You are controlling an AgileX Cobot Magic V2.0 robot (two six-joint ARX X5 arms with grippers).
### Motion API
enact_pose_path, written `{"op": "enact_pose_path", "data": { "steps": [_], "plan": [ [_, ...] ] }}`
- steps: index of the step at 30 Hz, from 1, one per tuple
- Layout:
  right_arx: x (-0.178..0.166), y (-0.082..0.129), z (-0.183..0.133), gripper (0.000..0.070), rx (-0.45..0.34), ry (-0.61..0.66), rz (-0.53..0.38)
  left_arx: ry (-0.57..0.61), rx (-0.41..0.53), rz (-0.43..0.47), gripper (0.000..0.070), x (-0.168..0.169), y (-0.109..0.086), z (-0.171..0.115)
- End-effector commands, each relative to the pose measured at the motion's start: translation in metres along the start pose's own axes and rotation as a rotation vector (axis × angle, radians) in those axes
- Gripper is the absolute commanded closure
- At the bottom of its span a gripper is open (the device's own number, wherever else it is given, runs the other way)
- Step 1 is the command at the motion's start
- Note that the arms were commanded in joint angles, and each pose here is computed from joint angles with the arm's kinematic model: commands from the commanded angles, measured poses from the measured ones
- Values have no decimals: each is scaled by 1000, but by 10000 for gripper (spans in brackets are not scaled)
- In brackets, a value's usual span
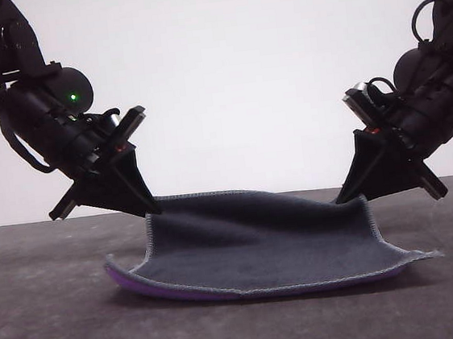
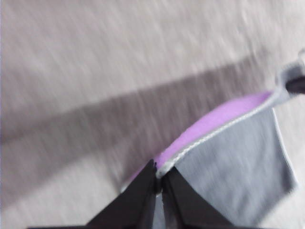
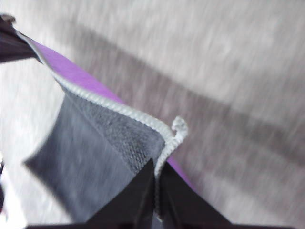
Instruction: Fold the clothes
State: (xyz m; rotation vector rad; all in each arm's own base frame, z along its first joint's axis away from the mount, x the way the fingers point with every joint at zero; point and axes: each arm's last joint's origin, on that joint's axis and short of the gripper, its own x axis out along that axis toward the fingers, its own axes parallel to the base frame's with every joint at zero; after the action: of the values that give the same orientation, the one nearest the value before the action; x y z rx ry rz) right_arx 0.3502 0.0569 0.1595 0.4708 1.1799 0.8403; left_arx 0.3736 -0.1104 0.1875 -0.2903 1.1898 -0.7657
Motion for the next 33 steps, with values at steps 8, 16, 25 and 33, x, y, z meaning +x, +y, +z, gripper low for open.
{"op": "enact_pose_path", "data": {
  "steps": [8,16,25,33],
  "plan": [
    [2,2,-9,700,13,98,87,124,15,-51,696,1,-10,-11],
    [1,4,-18,671,57,162,103,203,-7,-68,695,2,-15,-20],
    [-1,5,-24,618,96,207,108,273,-64,-73,659,1,-16,-27],
    [-1,6,-28,613,121,233,111,315,-104,-118,659,0,-19,-32]
  ]
}}
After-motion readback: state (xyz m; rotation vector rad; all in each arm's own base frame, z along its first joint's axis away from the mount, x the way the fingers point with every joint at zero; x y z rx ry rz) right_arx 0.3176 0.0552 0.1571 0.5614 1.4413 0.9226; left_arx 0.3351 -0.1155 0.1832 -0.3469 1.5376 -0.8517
